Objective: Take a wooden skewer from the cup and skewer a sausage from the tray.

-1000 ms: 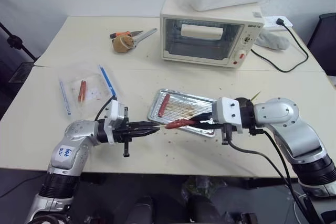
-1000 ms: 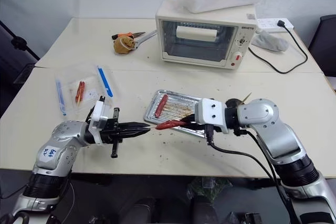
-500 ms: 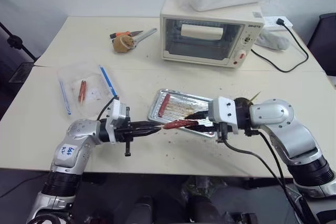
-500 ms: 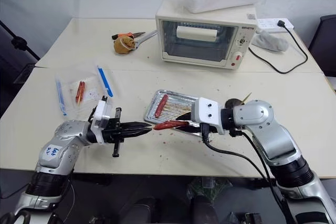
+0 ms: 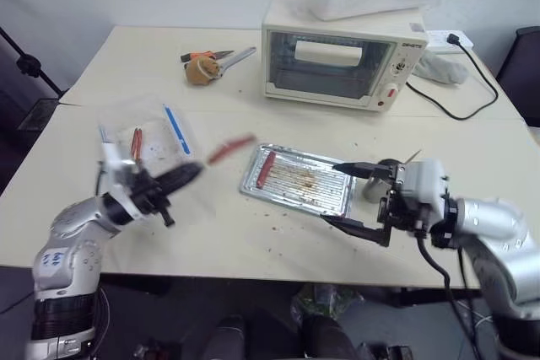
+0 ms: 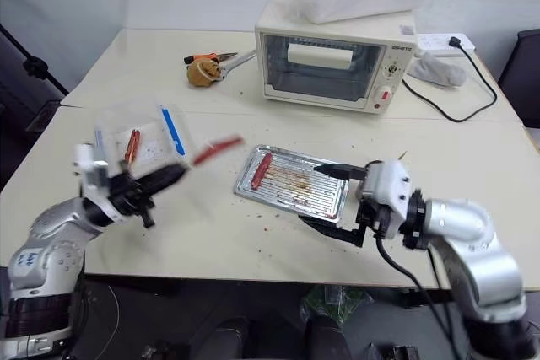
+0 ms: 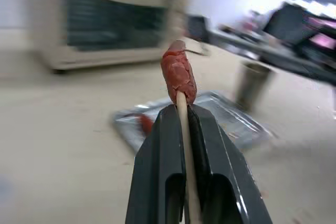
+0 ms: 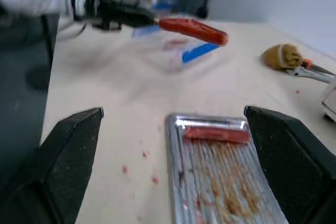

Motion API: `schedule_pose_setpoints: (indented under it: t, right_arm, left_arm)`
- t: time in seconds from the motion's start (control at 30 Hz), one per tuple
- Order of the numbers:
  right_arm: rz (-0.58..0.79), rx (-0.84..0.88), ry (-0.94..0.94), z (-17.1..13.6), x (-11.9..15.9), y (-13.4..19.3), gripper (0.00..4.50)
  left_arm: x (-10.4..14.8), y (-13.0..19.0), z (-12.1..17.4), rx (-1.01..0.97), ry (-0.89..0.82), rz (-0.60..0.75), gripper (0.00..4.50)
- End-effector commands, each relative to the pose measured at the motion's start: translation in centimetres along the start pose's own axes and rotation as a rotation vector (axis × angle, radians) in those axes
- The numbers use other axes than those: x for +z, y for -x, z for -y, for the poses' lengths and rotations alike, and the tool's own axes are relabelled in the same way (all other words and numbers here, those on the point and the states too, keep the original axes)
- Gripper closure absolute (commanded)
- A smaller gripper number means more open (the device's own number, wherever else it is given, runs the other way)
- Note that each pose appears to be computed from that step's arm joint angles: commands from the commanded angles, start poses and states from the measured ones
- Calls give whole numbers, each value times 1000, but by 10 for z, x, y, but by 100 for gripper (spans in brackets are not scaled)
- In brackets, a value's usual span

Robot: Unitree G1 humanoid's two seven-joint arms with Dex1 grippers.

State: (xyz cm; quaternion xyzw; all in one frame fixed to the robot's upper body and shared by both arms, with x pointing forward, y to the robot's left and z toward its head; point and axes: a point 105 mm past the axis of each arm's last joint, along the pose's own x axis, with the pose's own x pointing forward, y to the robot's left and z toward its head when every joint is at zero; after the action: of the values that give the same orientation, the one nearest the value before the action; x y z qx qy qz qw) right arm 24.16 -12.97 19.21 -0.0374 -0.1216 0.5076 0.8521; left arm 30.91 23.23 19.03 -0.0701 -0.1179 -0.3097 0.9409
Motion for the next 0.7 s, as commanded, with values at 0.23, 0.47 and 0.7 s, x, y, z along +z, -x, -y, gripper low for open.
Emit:
schedule_pose_setpoints:
  t: [0.23,0.47,0.7]
  right_arm:
    - [140,-54,122,-11,18,0,2]
    - [104,-30,164,-8,14,-1,0]
    - [61,18,176,-9,15,1,0]
  left_arm:
    - [-2,-6,-63,602,56,79,450]
    - [-1,-19,-71,635,63,72,339]
    - [20,-24,-55,456,-28,89,141]
